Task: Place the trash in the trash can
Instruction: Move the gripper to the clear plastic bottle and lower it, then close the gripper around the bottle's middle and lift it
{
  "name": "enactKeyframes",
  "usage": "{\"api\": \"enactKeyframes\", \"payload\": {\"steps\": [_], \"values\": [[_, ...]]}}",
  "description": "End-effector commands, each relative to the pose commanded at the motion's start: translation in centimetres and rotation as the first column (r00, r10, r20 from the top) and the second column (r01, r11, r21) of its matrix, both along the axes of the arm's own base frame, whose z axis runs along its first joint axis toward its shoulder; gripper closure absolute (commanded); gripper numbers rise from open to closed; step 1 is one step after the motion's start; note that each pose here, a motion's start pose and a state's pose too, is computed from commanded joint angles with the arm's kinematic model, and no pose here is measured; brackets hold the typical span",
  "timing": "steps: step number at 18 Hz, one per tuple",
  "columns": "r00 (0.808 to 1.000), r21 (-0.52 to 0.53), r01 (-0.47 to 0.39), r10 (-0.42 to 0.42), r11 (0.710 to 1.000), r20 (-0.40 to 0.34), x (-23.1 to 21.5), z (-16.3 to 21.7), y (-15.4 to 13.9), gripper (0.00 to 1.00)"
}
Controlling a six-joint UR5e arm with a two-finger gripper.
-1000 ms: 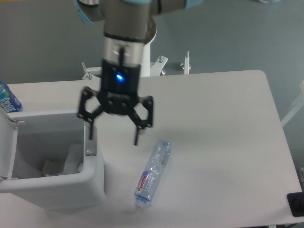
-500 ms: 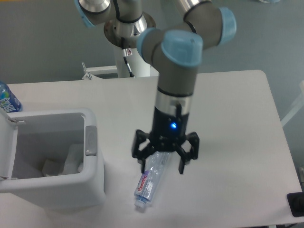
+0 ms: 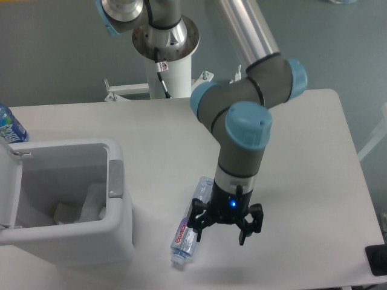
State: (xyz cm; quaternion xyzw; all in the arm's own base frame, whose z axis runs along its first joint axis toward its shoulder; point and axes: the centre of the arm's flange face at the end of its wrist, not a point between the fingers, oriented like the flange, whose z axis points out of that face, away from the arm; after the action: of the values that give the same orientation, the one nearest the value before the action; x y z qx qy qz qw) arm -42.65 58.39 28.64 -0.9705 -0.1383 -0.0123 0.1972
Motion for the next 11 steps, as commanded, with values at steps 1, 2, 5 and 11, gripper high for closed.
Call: {"api": "enactKeyframes", "payload": {"steps": [1,2,5,11], "values": [[1.0,-0.019,0.004,-0.004,1.0,0.01,0.6,-0.9,0.0,0.0],[1.0,-0.054,0.013,-0.013,0.998,-0.002,1.1,-1.7,-0.1,0.0],[0.997,-0.152,0.058,-0.067,0.987,-0.05,3.1,-3.2,-0.4,0.0],[0.997,-0.225,0.075,-0.08,0.972,-0.015,4.0,-4.1,-0.7,0.0]]}}
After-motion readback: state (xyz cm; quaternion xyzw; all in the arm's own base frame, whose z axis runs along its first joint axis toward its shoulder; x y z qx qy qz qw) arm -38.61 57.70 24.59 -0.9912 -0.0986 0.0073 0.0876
